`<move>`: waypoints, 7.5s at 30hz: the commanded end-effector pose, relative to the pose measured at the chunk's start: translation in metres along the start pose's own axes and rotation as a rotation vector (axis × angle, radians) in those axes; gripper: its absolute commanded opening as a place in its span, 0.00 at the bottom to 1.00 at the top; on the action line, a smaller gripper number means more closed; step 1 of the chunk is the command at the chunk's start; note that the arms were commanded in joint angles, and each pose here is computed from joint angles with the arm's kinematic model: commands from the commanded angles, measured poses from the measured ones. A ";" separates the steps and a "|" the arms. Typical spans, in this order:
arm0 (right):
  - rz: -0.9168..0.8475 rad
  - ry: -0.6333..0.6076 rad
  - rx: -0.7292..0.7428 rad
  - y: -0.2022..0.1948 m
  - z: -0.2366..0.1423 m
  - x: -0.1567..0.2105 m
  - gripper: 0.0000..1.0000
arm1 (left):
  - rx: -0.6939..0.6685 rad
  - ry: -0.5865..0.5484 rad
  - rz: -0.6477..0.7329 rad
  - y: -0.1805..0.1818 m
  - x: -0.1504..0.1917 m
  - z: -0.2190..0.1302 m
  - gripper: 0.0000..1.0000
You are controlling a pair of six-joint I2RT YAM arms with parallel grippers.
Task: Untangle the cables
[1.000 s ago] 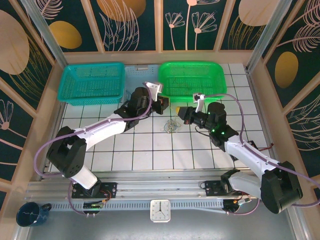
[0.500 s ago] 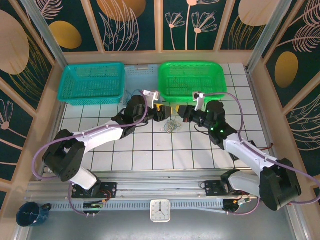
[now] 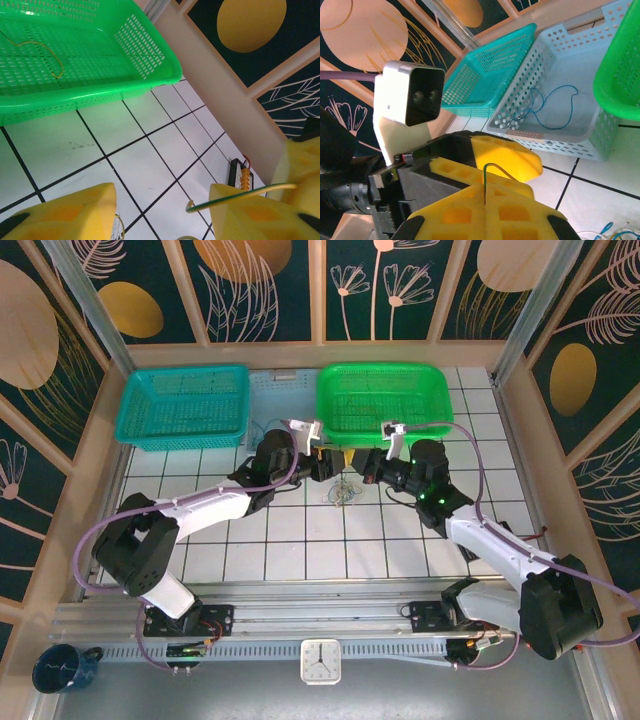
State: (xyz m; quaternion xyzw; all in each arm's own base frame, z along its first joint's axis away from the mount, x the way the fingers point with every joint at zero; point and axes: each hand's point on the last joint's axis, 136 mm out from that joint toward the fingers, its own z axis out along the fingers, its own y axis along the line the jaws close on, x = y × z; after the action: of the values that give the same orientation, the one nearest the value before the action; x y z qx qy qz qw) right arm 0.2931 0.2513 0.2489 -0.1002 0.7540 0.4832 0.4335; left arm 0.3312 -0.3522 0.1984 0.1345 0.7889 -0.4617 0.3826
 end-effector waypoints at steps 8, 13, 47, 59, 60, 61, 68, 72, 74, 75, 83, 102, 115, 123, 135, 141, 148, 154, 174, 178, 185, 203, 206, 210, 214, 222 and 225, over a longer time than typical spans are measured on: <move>-0.016 -0.016 -0.055 0.020 0.000 -0.009 0.00 | 0.020 -0.075 0.055 -0.012 -0.027 0.001 0.25; -0.018 -0.015 -0.030 0.015 -0.003 -0.005 0.00 | -0.012 -0.083 0.102 -0.011 -0.032 -0.003 0.09; 0.004 -0.177 0.259 -0.074 0.018 -0.102 0.00 | -0.207 -0.202 0.228 0.002 -0.063 -0.037 0.20; 0.234 -0.292 0.309 -0.202 0.069 -0.159 0.00 | -0.201 -0.176 0.100 0.018 -0.033 -0.041 0.71; 0.242 -0.282 0.321 -0.213 0.075 -0.159 0.00 | -0.203 -0.174 0.094 0.019 -0.031 -0.041 0.74; 0.247 -0.273 0.332 -0.222 0.080 -0.158 0.00 | -0.200 -0.172 0.088 0.019 -0.030 -0.041 0.76; 0.261 -0.174 0.379 -0.263 0.108 -0.152 0.48 | -0.194 -0.164 0.045 0.022 -0.024 -0.038 0.91; 0.217 -0.189 0.380 -0.246 0.094 -0.160 0.52 | -0.201 -0.166 0.042 0.024 -0.023 -0.040 0.98; 0.198 -0.198 0.365 -0.231 0.085 -0.161 0.52 | -0.204 -0.164 0.042 0.025 -0.022 -0.040 0.99; 0.184 -0.208 0.350 -0.221 0.080 -0.165 0.52 | -0.205 -0.161 0.040 0.026 -0.021 -0.039 0.99; 0.131 -0.173 0.325 -0.158 0.043 -0.120 0.52 | -0.213 -0.139 0.021 0.031 -0.011 -0.039 0.99; 0.195 0.093 0.483 -0.132 -0.029 0.085 0.48 | -0.208 -0.037 -0.023 0.047 0.025 -0.032 0.99; 0.206 0.110 0.400 -0.125 -0.006 0.082 0.36 | -0.247 0.040 -0.057 0.063 0.046 -0.021 0.99; 0.206 0.149 0.362 -0.116 0.004 0.090 0.37 | -0.224 0.090 -0.081 0.068 0.059 -0.014 0.85; 0.216 0.176 0.361 -0.115 0.007 0.102 0.40 | -0.206 0.136 -0.089 0.073 0.072 -0.006 0.75; 0.237 0.183 0.353 -0.119 0.013 0.108 0.40 | -0.197 0.154 -0.078 0.072 0.070 0.003 0.80; 0.250 0.173 0.336 -0.118 0.019 0.107 0.40 | -0.178 0.191 -0.088 0.075 0.075 0.019 0.82; 0.256 0.177 0.342 -0.120 0.019 0.109 0.48 | -0.192 0.229 -0.101 0.086 0.090 0.024 0.82; 0.277 0.181 0.359 -0.125 0.017 0.116 0.54 | -0.277 0.296 -0.106 0.120 0.134 0.015 0.78; 0.280 0.178 0.372 -0.127 0.015 0.117 0.58 | -0.279 0.300 -0.109 0.122 0.137 0.014 0.77; 0.293 0.196 0.394 -0.134 0.015 0.125 0.60 | -0.276 0.301 -0.109 0.121 0.138 0.014 0.77; 0.308 0.152 0.235 -0.099 0.021 0.100 0.23 | -0.271 0.295 -0.102 0.119 0.134 0.013 0.76; 0.301 0.134 0.271 -0.102 0.013 0.097 0.30 | -0.265 0.289 -0.102 0.114 0.130 0.011 0.76; 0.302 0.109 0.317 -0.108 0.001 0.096 0.37 | -0.248 0.265 -0.091 0.103 0.115 0.009 0.77; 0.311 0.097 0.340 -0.111 -0.006 0.097 0.43 | -0.241 0.237 -0.070 0.093 0.098 0.006 0.79; 0.333 0.118 0.348 -0.117 -0.007 0.109 0.57 | -0.216 0.193 -0.049 0.074 0.067 0.011 0.81; 0.350 0.121 0.333 -0.116 -0.004 0.112 0.60 | -0.225 0.197 -0.033 0.076 0.063 0.018 0.82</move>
State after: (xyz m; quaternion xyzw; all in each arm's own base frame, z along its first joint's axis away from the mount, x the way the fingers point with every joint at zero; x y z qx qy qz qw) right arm 0.2888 0.2183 0.0948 0.0682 0.8563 0.4078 0.3097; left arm 0.3322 -0.3334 0.0920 0.1142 0.8725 -0.3698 0.2982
